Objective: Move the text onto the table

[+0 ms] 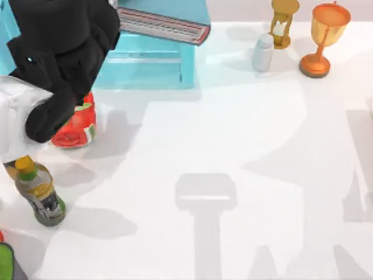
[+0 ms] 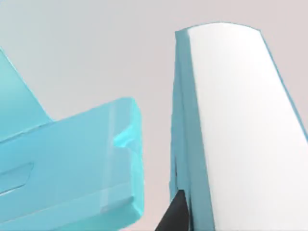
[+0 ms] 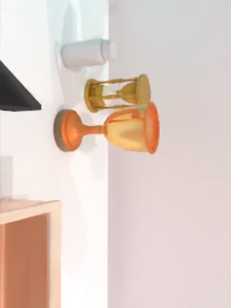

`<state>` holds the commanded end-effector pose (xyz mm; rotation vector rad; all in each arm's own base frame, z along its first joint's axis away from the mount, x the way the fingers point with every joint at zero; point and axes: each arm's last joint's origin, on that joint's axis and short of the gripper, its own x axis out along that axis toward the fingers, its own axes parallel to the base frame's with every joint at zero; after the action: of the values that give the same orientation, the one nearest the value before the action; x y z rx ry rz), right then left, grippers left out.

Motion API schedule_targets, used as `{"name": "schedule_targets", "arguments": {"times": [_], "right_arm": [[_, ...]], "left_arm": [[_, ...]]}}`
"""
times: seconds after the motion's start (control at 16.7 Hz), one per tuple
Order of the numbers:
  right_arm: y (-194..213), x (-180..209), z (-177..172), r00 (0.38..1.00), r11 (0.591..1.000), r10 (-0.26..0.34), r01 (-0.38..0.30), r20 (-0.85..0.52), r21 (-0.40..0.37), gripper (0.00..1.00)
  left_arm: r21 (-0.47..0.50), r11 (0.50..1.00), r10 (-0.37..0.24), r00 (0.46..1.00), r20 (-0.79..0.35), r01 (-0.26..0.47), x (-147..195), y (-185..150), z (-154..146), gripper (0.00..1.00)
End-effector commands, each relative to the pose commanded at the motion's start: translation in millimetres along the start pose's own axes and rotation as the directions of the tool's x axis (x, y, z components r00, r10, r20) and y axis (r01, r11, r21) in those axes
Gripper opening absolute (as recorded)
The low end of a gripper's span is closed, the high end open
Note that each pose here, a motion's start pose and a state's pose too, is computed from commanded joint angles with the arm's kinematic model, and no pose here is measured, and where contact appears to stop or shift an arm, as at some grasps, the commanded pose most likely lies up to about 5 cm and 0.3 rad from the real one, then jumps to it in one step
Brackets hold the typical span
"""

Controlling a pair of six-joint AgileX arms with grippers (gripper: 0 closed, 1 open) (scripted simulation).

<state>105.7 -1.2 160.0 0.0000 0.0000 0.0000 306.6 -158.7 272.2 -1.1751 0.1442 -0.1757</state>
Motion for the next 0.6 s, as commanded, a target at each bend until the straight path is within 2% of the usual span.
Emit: {"name": "schedule_targets", "arguments": {"times": [0.18,0.3,0.42,0.6], "right_arm": [[0,0,0,1.0,1.0,0.0,0.0,0.0,0.0,1.0],[0,0,0,1.0,1.0,0.0,0.0,0.0,0.0,1.0],[0,0,0,1.0,1.0,0.0,0.0,0.0,0.0,1.0],[0,0,0,1.0,1.0,0.0,0.0,0.0,0.0,1.0]], "left_arm": [[-0.226,0.972,0.06,0.997,-0.052,-0.07,-26,18,-78,0.0],[-0.321,0.938,0.114,0.991,-0.074,-0.132,-48,36,-119,0.0],[-0.376,0.908,0.165,0.983,-0.081,-0.183,-71,55,-149,0.0],[-0.405,0.886,0.215,0.974,-0.074,-0.227,-95,76,-172,0.0]]}}
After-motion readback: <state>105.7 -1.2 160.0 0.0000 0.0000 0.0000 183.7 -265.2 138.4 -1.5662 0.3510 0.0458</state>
